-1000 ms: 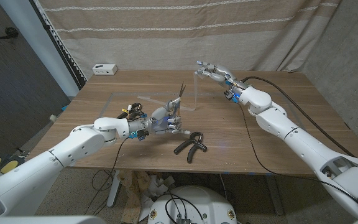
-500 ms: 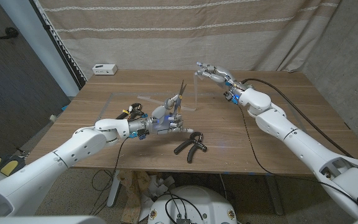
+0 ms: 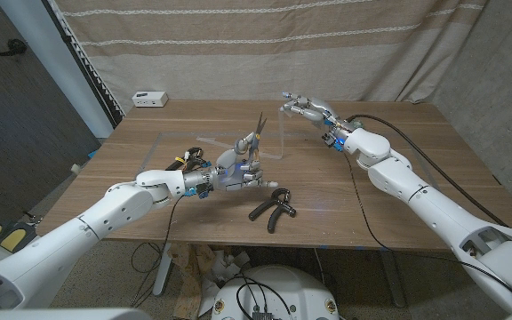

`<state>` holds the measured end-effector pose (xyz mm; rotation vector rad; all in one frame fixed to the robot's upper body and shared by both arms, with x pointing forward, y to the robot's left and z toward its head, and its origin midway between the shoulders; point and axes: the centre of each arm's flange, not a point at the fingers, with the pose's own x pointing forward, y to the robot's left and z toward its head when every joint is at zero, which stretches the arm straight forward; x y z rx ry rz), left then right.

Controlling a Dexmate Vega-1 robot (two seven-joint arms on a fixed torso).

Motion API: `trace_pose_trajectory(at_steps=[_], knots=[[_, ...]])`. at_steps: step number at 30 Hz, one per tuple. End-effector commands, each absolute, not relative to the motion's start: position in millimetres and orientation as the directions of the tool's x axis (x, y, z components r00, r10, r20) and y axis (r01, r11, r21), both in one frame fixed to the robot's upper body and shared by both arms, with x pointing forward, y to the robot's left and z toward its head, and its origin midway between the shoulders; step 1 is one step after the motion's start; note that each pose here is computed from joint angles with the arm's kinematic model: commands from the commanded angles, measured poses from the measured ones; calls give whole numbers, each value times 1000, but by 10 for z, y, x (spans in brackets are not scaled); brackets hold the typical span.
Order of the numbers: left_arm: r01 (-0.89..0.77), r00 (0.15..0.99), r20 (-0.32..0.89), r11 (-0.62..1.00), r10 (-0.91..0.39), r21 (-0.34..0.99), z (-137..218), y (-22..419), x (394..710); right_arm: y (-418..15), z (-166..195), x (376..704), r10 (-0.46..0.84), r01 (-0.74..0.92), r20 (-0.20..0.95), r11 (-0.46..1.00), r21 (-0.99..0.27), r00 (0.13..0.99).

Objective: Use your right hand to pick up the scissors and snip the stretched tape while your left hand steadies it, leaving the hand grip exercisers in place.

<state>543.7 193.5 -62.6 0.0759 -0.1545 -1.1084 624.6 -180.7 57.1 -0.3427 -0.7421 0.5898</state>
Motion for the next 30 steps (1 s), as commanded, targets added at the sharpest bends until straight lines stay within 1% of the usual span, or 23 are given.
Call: trace_pose_trajectory(at_steps=[1, 7, 21, 30], knots=[[918, 386, 139, 395, -912, 38, -687, 1928, 5483, -1855, 537, 6218, 629, -402, 526, 774, -489, 572], [930, 363, 145, 368, -920, 10, -727, 1888, 5501, -1831, 530, 6239, 637, -428, 527, 770, -474, 563], [934, 353, 127, 357, -927, 11, -782, 1864, 5506, -1762, 554, 6316, 635, -424, 515, 770, -476, 575], [938, 342, 120, 346, -932, 11, -781, 1854, 5521, -1657, 554, 6338, 651, -457, 517, 759, -464, 556]])
